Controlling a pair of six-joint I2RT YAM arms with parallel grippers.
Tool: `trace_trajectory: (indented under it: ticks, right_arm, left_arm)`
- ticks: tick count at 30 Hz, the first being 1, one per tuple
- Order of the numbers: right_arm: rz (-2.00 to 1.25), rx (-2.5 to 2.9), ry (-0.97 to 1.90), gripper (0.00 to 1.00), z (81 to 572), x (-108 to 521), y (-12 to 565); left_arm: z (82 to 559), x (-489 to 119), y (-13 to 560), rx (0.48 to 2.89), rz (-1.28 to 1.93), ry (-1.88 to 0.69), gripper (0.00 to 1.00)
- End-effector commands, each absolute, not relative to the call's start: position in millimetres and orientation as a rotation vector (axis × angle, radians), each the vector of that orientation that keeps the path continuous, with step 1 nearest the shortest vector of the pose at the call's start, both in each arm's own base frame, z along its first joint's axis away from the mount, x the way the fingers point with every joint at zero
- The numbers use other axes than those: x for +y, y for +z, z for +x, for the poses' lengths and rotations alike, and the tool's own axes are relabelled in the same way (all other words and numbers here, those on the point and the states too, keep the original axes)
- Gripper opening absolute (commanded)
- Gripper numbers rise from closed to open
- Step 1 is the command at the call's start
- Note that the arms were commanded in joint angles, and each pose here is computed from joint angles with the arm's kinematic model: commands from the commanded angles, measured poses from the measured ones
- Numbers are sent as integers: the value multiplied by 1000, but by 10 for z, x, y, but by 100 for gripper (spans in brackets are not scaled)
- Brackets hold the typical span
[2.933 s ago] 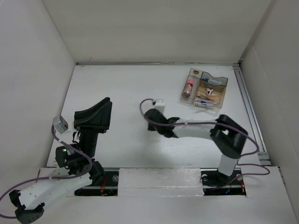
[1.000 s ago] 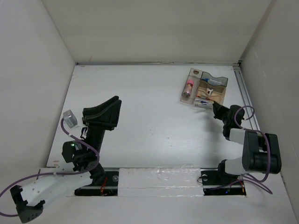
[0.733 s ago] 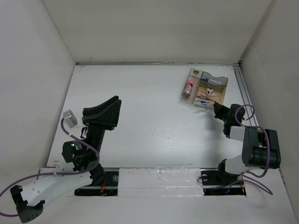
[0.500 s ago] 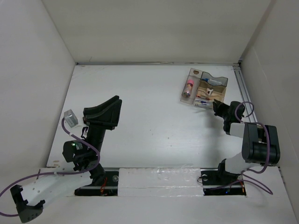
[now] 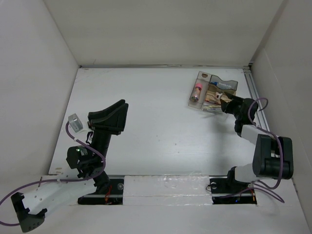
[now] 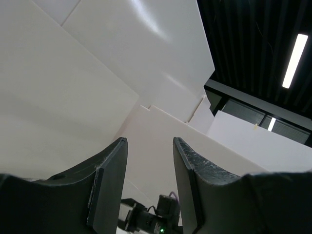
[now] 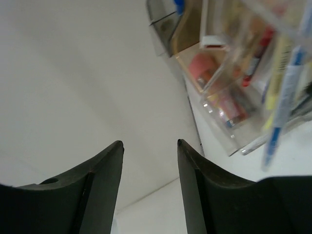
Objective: Organize the desk
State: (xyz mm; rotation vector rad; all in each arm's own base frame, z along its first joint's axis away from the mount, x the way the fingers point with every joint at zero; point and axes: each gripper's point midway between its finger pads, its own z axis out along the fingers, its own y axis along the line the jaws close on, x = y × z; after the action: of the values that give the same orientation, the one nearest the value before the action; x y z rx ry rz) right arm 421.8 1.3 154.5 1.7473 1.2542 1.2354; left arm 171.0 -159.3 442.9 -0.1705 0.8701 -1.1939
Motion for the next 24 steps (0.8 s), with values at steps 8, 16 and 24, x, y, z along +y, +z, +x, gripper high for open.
trace_trajectory:
  ticks: [8,16,24]
  right_arm:
    - [923,1513,1366,0,3729,851,2770]
    - [315,1501,1256,19,2479,1335,3409]
    - [324,1442,1143,62,1822,1135,3477]
  left_arm:
    - [1744,-1688,4566,868,-160,-1203,50]
    - [1860,-2174,4481,985,-46,-1247,67]
    - [1873,-2241,4538,959,-62,-1295,65]
